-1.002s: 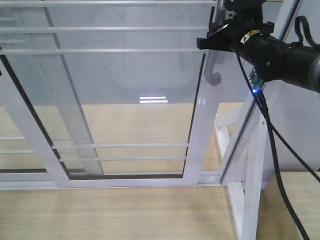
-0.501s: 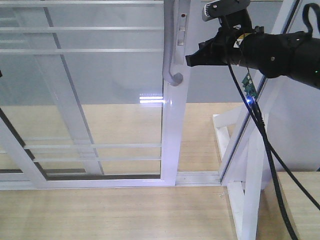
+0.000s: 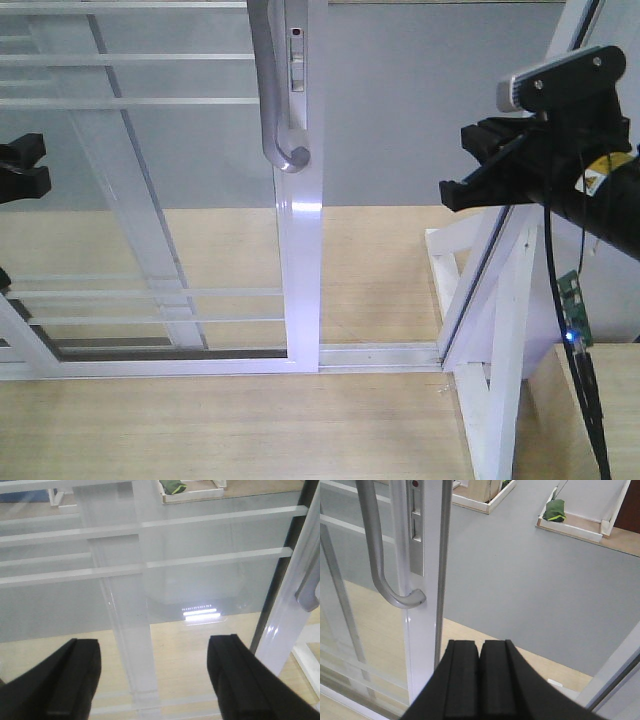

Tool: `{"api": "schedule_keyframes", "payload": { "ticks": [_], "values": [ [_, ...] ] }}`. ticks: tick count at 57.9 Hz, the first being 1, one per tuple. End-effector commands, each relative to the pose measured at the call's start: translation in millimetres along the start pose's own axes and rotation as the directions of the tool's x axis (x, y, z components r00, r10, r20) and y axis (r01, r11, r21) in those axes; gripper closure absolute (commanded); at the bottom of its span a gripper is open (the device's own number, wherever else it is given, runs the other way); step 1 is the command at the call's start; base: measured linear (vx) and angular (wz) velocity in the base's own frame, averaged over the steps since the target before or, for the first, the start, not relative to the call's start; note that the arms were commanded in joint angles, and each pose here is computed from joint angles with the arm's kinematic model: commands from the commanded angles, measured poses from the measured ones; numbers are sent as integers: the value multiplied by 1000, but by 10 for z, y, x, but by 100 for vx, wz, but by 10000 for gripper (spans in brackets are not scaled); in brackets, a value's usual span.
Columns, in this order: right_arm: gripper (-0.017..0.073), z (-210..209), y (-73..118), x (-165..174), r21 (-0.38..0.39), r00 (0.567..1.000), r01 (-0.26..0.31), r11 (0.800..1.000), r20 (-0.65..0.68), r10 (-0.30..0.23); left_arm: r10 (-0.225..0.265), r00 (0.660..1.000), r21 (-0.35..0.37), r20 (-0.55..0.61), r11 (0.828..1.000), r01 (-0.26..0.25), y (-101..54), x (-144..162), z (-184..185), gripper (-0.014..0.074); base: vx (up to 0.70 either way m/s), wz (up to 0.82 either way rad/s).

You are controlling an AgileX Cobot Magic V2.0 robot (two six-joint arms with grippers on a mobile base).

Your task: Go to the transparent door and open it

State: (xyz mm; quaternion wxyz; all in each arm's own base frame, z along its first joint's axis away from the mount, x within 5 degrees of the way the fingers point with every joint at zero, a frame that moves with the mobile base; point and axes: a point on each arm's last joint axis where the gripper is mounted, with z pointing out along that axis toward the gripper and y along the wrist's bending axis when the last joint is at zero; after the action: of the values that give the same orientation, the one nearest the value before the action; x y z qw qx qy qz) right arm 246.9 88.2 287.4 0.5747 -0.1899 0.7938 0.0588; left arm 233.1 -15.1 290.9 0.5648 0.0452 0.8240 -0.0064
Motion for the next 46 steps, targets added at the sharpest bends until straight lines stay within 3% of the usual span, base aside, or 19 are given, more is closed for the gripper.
{"api": "schedule_keyframes", "payload": {
  "ticks": [1, 23, 31, 46],
  "values": [
    [564, -164, -41, -146, 36, 989, 12, 999, 149, -17, 7, 991, -19, 130, 1000, -5, -19, -217, 110, 28, 0, 0],
    [564, -200, -46, -145, 52, 981, 34, 998, 192, -43, 43, 992, 93, 116, 994, -54, -439, -523, 869, 28, 0, 0],
    [564, -202, -47, -151, 60, 978, 64, 996, 196, -75, 42, 991, 122, 126, 991, -58, -583, -637, 1095, 35, 0, 0],
    [564, -202, -50, -153, 63, 977, 66, 996, 199, -78, 33, 987, 178, 155, 982, -61, -885, -760, 1368, 52, 0, 0]
  ]
}}
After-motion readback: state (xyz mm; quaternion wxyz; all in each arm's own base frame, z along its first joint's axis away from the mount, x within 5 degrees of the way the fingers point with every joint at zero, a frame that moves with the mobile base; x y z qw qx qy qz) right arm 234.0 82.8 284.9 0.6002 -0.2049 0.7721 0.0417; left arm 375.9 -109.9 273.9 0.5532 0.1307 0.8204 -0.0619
